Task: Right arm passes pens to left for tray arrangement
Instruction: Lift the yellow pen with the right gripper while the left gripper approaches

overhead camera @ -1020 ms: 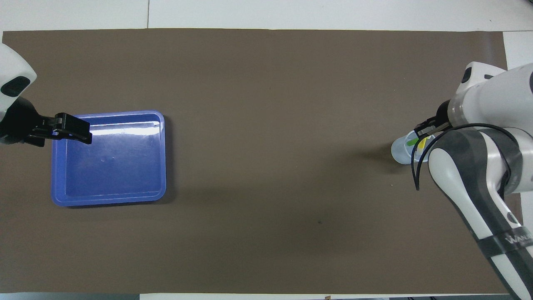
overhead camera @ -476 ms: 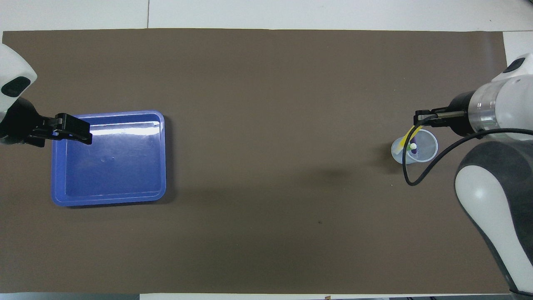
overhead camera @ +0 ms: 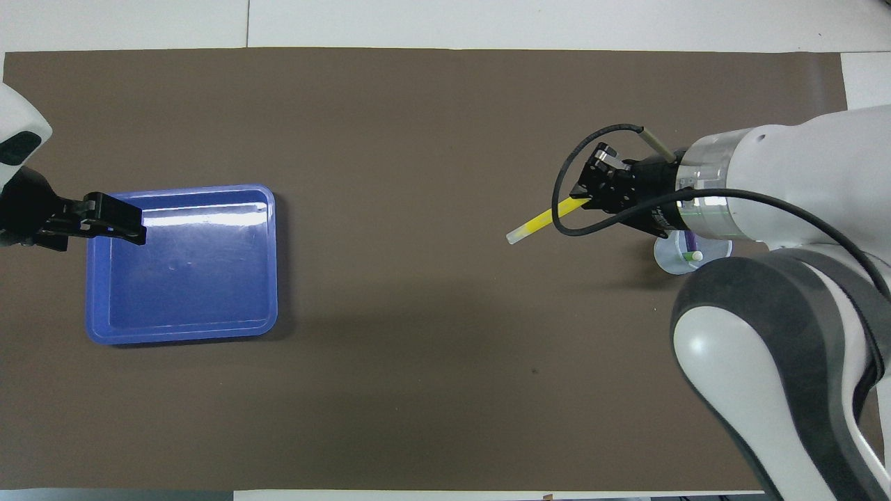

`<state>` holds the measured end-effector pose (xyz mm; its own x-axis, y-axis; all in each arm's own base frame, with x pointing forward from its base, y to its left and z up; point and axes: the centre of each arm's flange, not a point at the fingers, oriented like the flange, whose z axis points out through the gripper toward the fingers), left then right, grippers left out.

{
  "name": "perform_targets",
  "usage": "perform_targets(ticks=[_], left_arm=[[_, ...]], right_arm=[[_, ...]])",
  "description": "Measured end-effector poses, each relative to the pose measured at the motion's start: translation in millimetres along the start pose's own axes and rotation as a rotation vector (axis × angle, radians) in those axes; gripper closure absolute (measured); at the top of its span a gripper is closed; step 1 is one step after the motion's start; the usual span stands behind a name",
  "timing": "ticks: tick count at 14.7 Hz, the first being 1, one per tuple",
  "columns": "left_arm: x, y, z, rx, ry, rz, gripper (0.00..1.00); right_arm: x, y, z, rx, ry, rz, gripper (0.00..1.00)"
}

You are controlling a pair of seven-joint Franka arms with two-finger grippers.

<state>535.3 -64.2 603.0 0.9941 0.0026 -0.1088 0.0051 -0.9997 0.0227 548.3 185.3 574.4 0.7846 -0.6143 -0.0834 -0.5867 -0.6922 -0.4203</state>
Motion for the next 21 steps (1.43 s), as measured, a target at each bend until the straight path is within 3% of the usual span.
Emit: perform_targets(ticks=[2, 9, 16, 21], left_arm=[[0, -1, 0, -0.016, 0.001, -0.086, 0.0], [8, 25, -9, -0.182, 0.032, -0.698, 0.0], [-3, 92, -15, -0.232, 0.002, -1.263, 0.0], [-20, 127, -25, -0.249, -0.038, -1.612, 0.0]], right_arm=[[-22, -26, 10, 0.037, -0.013, 0.119, 0.83], [-83, -96, 41, 0.084, -0.13, 0.376, 0.83], [-120, -113, 47, 0.048, -0.25, 0.432, 0.83], [-122, -112, 48, 0.04, -0.263, 0.439, 0.83]])
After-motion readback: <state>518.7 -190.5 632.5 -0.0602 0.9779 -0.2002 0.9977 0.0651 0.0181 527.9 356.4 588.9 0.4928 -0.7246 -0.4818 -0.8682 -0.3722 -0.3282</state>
